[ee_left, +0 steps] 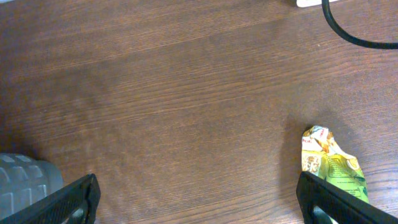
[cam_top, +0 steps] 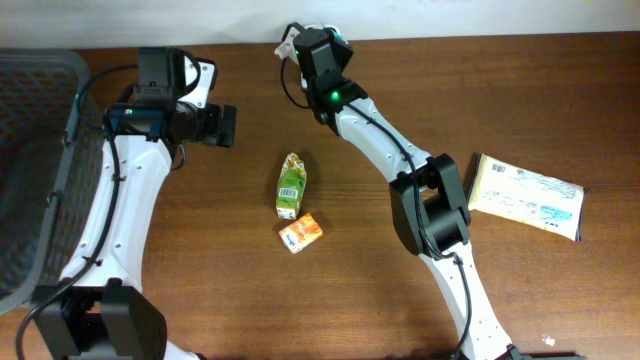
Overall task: Scan the item barcode
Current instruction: 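Lift the teal box and hold it over the scanner, then move the teal box right and release it beside the white bag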
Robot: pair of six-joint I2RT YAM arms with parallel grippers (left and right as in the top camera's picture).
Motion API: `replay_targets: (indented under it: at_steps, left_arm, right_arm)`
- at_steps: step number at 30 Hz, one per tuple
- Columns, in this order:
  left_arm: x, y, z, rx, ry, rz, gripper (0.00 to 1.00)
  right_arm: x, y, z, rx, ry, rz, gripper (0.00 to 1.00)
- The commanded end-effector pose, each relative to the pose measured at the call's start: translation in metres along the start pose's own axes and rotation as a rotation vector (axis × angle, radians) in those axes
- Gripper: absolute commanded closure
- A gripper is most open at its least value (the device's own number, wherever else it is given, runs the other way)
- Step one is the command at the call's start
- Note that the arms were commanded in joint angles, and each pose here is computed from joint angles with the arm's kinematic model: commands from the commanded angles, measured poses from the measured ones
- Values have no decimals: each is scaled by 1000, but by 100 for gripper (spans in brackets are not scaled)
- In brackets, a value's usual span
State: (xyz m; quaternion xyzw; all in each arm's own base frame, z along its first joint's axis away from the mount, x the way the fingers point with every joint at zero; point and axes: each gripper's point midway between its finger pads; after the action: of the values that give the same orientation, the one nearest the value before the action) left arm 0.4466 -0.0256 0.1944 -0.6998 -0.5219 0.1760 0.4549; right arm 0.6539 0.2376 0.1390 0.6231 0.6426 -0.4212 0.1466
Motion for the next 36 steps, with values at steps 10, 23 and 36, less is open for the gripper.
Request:
replay_targets:
  at_steps: [10,23,36]
  left_arm:
    - [3,-9,-6,-24,15,-12,1]
    - [3,-9,-6,-24,15,-12,1]
    - [3,-9,-6,-24,15,-12,1]
  right_arm:
    - [-8,-10,-16,-41,-169,-21,96]
    - [-45,-217,158,1005,799,-451,96]
    - [-30,-214,261,1251,998,-692,32]
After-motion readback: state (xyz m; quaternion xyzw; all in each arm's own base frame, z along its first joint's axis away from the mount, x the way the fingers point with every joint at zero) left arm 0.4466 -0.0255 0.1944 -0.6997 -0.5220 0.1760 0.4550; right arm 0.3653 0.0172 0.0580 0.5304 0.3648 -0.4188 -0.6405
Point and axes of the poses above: each gripper's point midway between its finger pads, its own y axis out along the fingers, its own x axis along the line the jaws close on, z = x × y, and after that the axes turned 15 degrees about y, right-handed
